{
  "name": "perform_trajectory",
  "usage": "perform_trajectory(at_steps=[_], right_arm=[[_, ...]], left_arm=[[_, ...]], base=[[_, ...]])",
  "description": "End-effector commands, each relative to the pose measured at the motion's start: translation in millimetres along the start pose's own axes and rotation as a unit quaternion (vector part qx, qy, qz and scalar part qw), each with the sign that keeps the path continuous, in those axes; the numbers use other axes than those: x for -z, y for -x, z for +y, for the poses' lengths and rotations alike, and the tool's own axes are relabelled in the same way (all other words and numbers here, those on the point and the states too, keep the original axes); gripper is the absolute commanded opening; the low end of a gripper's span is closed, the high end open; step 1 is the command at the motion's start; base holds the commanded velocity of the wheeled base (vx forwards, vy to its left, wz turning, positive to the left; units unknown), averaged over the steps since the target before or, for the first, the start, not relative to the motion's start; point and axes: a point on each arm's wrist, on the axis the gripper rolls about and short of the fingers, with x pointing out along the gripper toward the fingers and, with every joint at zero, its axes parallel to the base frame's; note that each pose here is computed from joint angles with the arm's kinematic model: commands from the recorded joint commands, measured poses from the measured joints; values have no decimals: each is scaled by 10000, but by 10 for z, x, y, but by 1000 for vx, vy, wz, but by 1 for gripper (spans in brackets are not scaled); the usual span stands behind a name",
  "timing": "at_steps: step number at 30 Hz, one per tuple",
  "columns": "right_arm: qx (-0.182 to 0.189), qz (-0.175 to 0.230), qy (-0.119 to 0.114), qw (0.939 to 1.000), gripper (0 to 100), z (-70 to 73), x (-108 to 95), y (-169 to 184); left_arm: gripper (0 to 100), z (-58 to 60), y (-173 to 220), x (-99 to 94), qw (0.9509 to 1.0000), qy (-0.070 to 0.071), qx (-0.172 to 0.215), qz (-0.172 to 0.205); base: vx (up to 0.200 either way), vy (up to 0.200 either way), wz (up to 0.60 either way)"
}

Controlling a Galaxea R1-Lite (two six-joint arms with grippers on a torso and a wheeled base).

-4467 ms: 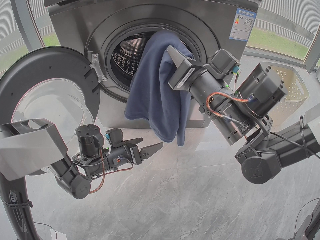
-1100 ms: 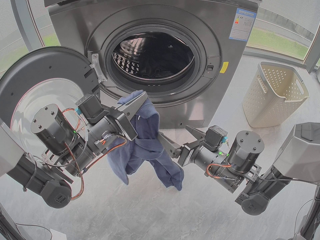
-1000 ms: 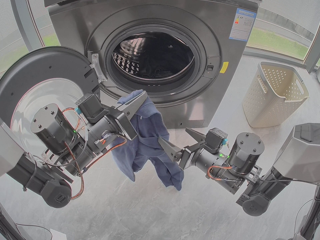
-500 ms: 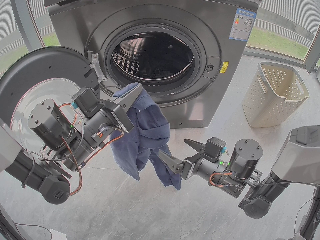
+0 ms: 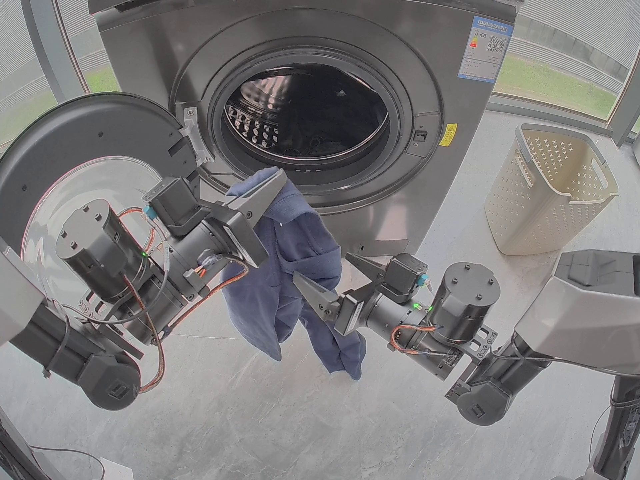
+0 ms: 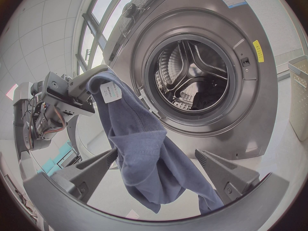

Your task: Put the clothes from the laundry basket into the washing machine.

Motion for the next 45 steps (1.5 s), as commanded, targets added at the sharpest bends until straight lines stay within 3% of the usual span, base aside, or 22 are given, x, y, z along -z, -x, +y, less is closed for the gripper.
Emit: perform_trajectory(at_steps=[1, 2, 3, 8, 17, 22, 26, 30, 34, 45], right_arm=[[25, -17, 5, 10000, 100, -40, 107, -115], [32, -57, 8, 10000, 100, -51, 101, -138], [32, -89, 2, 10000, 0, -56, 95, -155], [63, -190, 2, 9998, 0, -66, 3, -134], [68, -1010, 256, 9945, 0, -22, -755, 131], [65, -1244, 468, 9911, 0, 33, -1014, 269], [121, -1291, 518, 9902, 0, 30, -1114, 332], [483, -1253, 728, 9883, 0, -179, -1179, 376], [722, -1230, 778, 9867, 0, -322, -1170, 392], [683, -1361, 719, 9857, 0, -296, -1196, 388]], left_arm=[[0, -7, 0, -32, 10000, -6, 13, -54], [0, -9, 1, -37, 10000, -7, 15, -61], [0, -9, 1, -37, 10000, -7, 23, -59], [0, -3, 6, -27, 10000, 1, 10, -38], [0, 15, 15, -68, 9999, -32, -19, -97], [0, -18, 25, -187, 9996, -56, 41, -277], [0, -45, 35, -216, 9995, -52, 80, -316], [0, -62, 39, -236, 9993, -53, 133, -343], [0, -66, 44, -229, 9993, -41, 159, -321], [0, -107, 73, -88, 9998, 30, 210, -52]], base=[[0, 0, 0], [0, 0, 0], [0, 0, 0], [0, 0, 0], [0, 0, 0], [0, 0, 0], [0, 0, 0], [0, 0, 0], [0, 0, 0], [0, 0, 0]])
